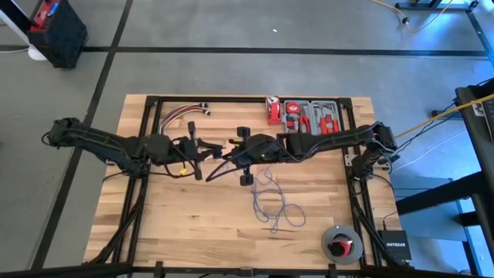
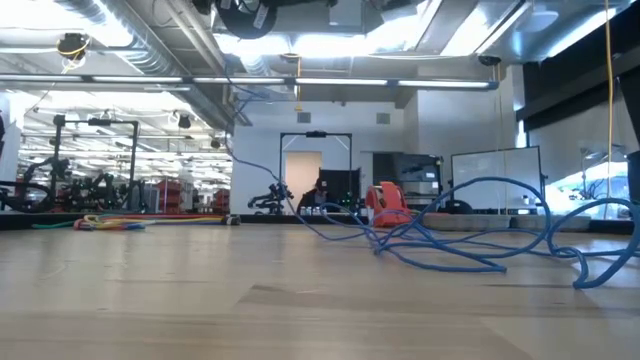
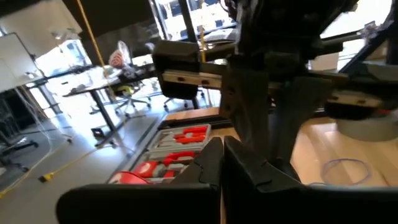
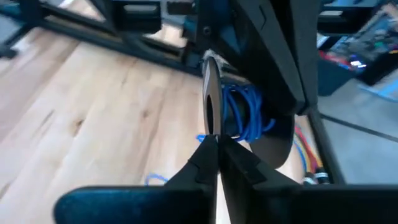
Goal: Coil cords
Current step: Uncoil the blue wire from the black spool
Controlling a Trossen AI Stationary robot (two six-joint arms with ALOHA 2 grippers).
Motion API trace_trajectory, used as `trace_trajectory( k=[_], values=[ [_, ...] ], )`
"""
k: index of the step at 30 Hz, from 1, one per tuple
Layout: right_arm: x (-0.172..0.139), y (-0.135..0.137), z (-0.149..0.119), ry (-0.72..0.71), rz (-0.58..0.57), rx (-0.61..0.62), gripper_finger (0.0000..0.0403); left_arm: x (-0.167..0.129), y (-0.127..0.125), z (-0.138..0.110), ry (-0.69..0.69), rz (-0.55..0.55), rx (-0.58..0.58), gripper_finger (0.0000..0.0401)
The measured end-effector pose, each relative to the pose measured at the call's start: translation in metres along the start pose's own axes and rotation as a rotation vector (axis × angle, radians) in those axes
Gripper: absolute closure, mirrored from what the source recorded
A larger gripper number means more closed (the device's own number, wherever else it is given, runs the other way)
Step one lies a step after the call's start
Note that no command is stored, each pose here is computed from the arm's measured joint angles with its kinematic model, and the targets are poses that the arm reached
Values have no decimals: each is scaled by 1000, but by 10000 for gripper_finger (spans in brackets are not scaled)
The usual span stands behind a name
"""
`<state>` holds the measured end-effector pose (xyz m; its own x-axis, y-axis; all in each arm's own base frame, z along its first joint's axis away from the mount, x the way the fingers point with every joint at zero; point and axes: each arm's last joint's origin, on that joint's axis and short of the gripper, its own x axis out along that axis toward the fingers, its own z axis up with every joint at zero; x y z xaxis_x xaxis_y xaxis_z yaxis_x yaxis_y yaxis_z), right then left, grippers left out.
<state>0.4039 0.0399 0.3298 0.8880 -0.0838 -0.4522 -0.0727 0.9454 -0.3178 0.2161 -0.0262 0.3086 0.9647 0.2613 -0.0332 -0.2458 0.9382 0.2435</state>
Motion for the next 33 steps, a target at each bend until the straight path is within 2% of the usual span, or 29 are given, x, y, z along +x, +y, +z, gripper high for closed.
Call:
trace_trajectory(
  k=[3, 9, 11, 13, 17, 22, 28, 33],
  values=[
    [-6, -1, 1, 48, 40, -10, 395, 0, -1, -1, 3, -10, -6, 396],
    [-29, -6, -3, 165, 18, -20, 397, -7, -3, 6, -33, -18, -7, 396],
    [-35, -6, -4, 187, 35, -20, 396, -10, -5, 7, -29, -40, -46, 396],
    [-41, -4, -6, 207, 107, -18, 395, -13, -10, 3, 14, -69, -94, 396],
    [-49, 3, -9, 225, 286, -8, 398, -13, -13, -2, 64, -86, -95, 387],
    [-55, 19, -6, 204, 476, 10, 398, -13, -12, -2, 61, -82, -115, 337],
    [-63, 41, 5, 59, 787, -11, 398, -13, -12, -3, 66, -83, -111, 279],
    [-66, 56, 12, -8, 845, -66, 399, -13, -13, -3, 67, -87, -107, 261]
  ],
)
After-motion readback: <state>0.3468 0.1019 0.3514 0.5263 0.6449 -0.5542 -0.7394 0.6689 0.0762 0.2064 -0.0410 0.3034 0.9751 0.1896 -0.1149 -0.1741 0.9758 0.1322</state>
